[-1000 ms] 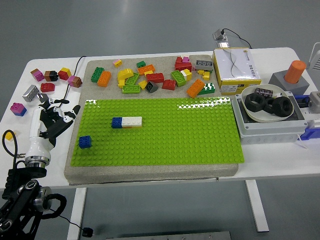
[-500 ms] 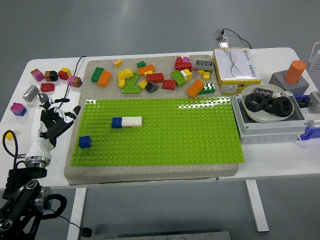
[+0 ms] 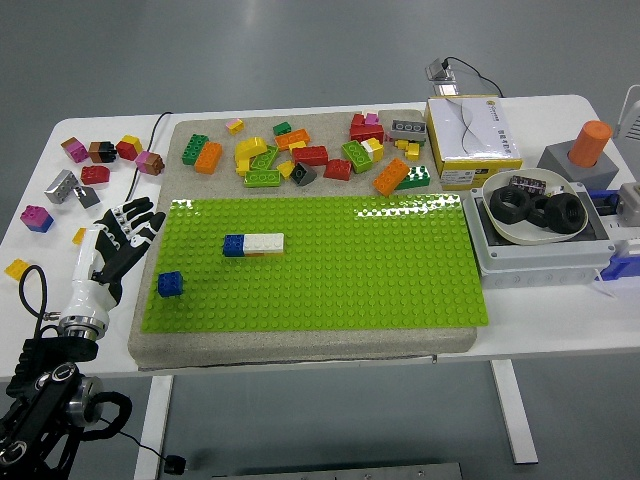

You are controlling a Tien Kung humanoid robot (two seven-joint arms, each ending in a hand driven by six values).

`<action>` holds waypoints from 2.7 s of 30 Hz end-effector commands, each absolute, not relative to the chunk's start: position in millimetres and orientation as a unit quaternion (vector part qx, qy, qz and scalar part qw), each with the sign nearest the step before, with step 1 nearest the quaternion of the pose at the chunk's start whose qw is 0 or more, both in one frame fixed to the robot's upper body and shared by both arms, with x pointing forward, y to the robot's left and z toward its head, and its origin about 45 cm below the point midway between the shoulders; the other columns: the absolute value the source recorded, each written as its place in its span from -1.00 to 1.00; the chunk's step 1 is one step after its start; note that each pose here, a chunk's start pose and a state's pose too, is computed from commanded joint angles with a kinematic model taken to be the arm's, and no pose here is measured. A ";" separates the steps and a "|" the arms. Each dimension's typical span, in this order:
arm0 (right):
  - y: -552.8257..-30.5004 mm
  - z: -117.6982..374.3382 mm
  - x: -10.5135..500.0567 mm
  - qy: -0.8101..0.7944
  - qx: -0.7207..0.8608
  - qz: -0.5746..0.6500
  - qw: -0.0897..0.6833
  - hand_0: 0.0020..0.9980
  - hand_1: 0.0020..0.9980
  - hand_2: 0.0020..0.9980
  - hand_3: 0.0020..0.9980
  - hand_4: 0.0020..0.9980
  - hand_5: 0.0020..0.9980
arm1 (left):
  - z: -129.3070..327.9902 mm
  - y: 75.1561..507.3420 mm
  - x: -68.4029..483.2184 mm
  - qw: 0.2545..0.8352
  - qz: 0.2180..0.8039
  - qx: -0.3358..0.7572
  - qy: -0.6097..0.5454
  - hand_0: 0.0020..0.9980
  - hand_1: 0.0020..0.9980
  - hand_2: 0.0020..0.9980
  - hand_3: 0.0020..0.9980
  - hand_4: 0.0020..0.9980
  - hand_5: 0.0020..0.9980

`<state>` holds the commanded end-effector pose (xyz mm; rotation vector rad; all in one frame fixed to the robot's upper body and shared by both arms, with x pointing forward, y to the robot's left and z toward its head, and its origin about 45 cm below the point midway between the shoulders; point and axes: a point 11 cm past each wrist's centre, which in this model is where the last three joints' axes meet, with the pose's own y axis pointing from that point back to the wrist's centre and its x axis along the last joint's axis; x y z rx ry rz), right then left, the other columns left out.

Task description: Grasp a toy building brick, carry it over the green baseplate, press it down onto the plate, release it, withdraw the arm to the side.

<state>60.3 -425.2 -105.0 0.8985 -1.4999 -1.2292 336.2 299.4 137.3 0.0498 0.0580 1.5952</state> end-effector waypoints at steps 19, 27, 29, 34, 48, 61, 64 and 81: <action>-426.0 -104.9 59.4 -0.616 0.368 -0.504 0.481 0.27 0.24 0.38 0.44 0.56 0.97 | 166.3 311.8 337.2 0.668 0.739 0.052 -0.069 0.95 0.95 0.89 0.61 0.91 -0.51; -426.8 -104.7 59.5 -0.616 0.368 -0.503 0.482 0.27 0.24 0.38 0.44 0.55 0.96 | 177.8 314.0 336.9 0.656 0.741 0.075 -0.120 0.90 0.89 0.75 0.15 0.10 -1.00; -426.7 -104.7 59.5 -0.616 0.368 -0.503 0.482 0.27 0.24 0.38 0.44 0.55 0.96 | 176.5 313.9 336.5 0.653 0.744 0.076 -0.121 0.90 0.89 0.75 0.15 0.10 -1.00; -426.6 -104.7 59.6 -0.616 0.368 -0.503 0.482 0.27 0.24 0.38 0.44 0.55 0.96 | 174.5 313.7 336.2 0.649 0.746 0.079 -0.124 0.87 0.85 0.71 0.04 0.31 -1.00; -427.3 -104.3 60.7 -0.617 0.368 -0.503 0.481 0.27 0.24 0.38 0.44 0.56 0.96 | 175.8 315.4 334.8 0.660 0.729 0.115 -0.138 0.88 0.86 0.72 0.08 0.57 -1.00; -430.0 -103.1 62.2 -0.619 0.368 -0.501 0.481 0.27 0.24 0.38 0.44 0.56 0.96 | 157.0 325.5 326.5 0.682 0.656 0.280 -0.160 0.92 0.94 0.94 0.54 0.93 -0.77; -430.6 -102.9 62.6 -0.619 0.367 -0.500 0.481 0.27 0.24 0.38 0.44 0.56 0.96 | 154.8 328.3 325.3 0.681 0.638 0.319 -0.167 0.95 0.95 0.96 0.52 0.95 -0.75; -431.7 -102.2 64.3 -0.621 0.367 -0.499 0.480 0.27 0.24 0.38 0.44 0.56 0.96 | 144.3 323.2 326.0 0.681 0.601 0.381 -0.171 0.97 0.97 0.98 0.31 0.89 -0.74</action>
